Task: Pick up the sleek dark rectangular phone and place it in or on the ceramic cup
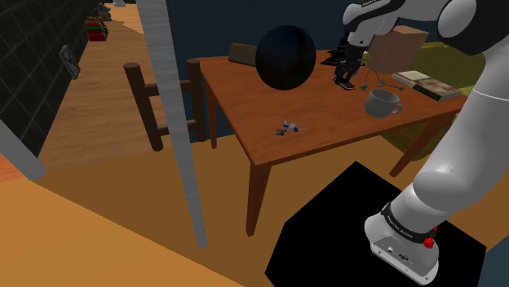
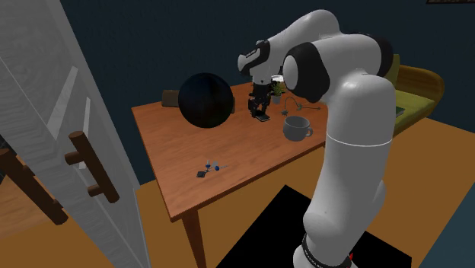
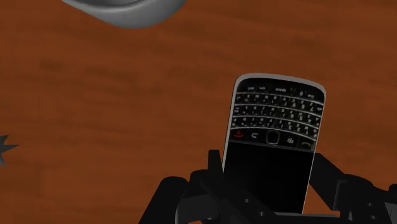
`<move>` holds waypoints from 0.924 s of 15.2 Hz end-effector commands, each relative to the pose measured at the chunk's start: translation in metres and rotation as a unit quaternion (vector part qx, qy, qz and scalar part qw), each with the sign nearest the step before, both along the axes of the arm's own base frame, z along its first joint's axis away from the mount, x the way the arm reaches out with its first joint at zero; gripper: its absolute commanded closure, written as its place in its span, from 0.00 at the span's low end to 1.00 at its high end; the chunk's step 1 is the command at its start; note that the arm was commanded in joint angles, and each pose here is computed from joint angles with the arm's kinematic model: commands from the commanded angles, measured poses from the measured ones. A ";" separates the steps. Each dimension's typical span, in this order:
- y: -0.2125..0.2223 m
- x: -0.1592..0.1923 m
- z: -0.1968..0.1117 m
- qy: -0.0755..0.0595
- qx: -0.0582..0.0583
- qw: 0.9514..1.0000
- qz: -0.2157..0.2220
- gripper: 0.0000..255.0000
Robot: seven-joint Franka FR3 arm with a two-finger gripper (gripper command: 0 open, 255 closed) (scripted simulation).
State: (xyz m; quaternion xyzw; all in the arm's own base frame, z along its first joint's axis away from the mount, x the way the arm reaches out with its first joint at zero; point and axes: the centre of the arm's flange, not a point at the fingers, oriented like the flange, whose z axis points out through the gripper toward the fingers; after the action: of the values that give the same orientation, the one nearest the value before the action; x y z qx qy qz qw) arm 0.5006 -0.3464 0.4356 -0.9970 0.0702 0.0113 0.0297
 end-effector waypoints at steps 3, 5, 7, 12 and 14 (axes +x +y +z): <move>0.000 0.001 0.022 0.000 0.000 1.000 0.000 1.00; 0.000 0.001 0.032 0.000 0.000 1.000 0.000 1.00; 0.000 0.001 0.043 0.000 0.000 1.000 0.000 1.00; 0.000 0.001 0.068 0.000 0.000 1.000 0.000 1.00; -0.011 -0.023 0.069 0.000 0.000 1.000 0.000 1.00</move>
State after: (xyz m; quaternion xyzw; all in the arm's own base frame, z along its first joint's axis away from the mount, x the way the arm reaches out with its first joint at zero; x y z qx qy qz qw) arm 0.4868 -0.3548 0.5033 -0.9970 0.0703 0.0114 0.0296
